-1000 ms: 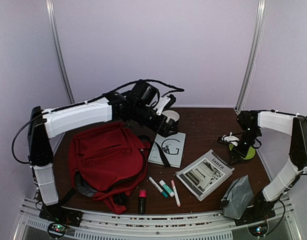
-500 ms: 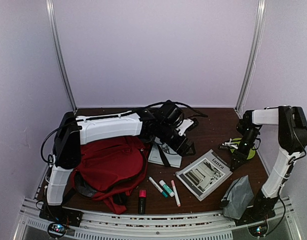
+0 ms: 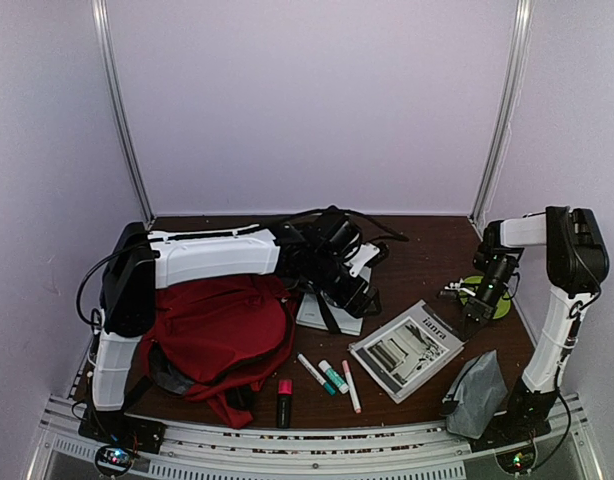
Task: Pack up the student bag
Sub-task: Pick up the book from the corner of the board, then pass from the right arm to the left, then pass from the left arm to the right, then pick up the largest pocket of the bag from the student bag, then place the book in the largest pocket of the bag.
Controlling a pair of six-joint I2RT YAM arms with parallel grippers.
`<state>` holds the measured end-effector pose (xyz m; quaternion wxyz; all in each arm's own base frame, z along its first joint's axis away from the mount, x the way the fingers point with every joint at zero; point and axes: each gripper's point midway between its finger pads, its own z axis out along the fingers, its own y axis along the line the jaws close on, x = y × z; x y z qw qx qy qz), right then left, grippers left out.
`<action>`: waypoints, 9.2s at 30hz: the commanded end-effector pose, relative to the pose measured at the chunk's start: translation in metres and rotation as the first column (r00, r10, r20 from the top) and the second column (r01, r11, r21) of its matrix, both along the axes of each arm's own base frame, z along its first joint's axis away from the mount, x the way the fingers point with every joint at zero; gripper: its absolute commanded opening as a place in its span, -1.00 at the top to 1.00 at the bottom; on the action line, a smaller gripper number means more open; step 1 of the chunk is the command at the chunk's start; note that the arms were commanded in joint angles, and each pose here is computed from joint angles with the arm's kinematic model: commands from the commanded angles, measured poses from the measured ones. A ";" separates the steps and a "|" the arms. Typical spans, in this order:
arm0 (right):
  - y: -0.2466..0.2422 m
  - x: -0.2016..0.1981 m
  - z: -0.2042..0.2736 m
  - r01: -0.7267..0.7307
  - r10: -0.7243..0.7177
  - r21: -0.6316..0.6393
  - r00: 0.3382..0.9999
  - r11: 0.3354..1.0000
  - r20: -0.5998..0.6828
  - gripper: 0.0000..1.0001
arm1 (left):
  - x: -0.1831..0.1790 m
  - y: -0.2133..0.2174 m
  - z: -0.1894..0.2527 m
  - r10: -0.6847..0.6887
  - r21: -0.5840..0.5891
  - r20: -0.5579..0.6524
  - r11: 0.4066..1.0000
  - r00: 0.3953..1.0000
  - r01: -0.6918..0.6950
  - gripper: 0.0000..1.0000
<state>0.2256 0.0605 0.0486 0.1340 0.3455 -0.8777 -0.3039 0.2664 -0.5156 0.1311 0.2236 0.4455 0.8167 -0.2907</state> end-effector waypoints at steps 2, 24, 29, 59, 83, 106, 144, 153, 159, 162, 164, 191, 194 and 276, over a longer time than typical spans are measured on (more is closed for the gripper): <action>0.005 -0.002 0.006 0.017 -0.016 0.040 1.000 0.999 -0.018 1.00 | 0.006 0.002 0.030 0.008 -0.047 0.057 0.999 0.998 -0.005 -0.59; 0.035 0.026 0.107 -0.194 0.137 0.032 0.791 0.980 0.597 1.00 | 0.007 -0.020 0.079 -0.046 -0.291 0.104 0.954 0.993 0.075 -0.90; 0.041 0.029 0.120 -0.231 0.218 -0.083 0.656 0.969 0.722 1.00 | 0.005 -0.030 0.081 -0.096 -0.347 0.141 0.927 0.985 0.140 -0.87; 0.067 0.037 0.163 -0.205 0.150 -0.044 0.542 0.978 0.827 0.84 | -0.008 -0.029 0.110 -0.205 -0.521 0.019 0.834 0.979 0.185 0.52; 0.163 0.091 0.312 -0.068 -0.569 0.752 0.612 0.655 0.550 -0.78 | 0.054 0.109 0.295 0.267 -0.873 -0.035 0.460 0.963 -0.160 0.67; 0.231 0.067 0.291 -0.031 -0.422 0.840 0.855 0.542 0.303 -0.60 | 0.050 0.113 0.305 0.204 -0.916 -0.071 0.373 0.976 -0.145 0.71; 0.173 0.023 0.179 0.004 -0.266 0.533 0.870 0.846 0.416 0.48 | -0.086 0.234 0.081 0.242 0.069 0.387 0.955 0.889 -0.290 -0.94; 0.159 0.006 0.163 0.012 -0.224 0.474 0.892 0.880 0.394 0.50 | -0.142 0.214 0.037 0.058 0.293 0.519 0.925 0.853 -0.241 -0.96; 0.150 0.006 0.153 0.008 -0.225 0.440 0.867 0.898 0.444 0.50 | -0.125 0.225 0.025 0.076 0.369 0.634 0.844 0.769 -0.388 -0.90; 0.147 0.004 0.152 0.020 -0.227 0.438 0.876 0.899 0.426 0.50 | -0.118 0.231 0.019 0.091 0.371 0.667 0.821 0.739 -0.435 -0.81; 0.144 0.002 0.149 0.017 -0.215 0.423 0.879 0.906 0.426 0.50 | -0.116 0.232 0.016 0.084 0.383 0.676 0.809 0.732 -0.446 -0.74; 0.245 -0.074 0.138 -0.160 0.119 0.505 0.986 0.848 0.114 0.61 | -0.020 0.298 0.113 0.523 0.021 0.625 0.731 0.579 -0.683 1.00; 0.262 -0.087 0.135 -0.162 0.160 0.528 0.986 0.834 0.049 0.62 | -0.008 0.299 0.137 0.606 -0.084 0.598 0.698 0.524 -0.711 1.00; 0.363 -0.008 0.095 0.342 -0.380 0.412 0.925 0.845 0.012 -0.97 | -0.023 0.288 0.197 0.676 -0.314 0.500 0.724 0.541 -0.614 1.00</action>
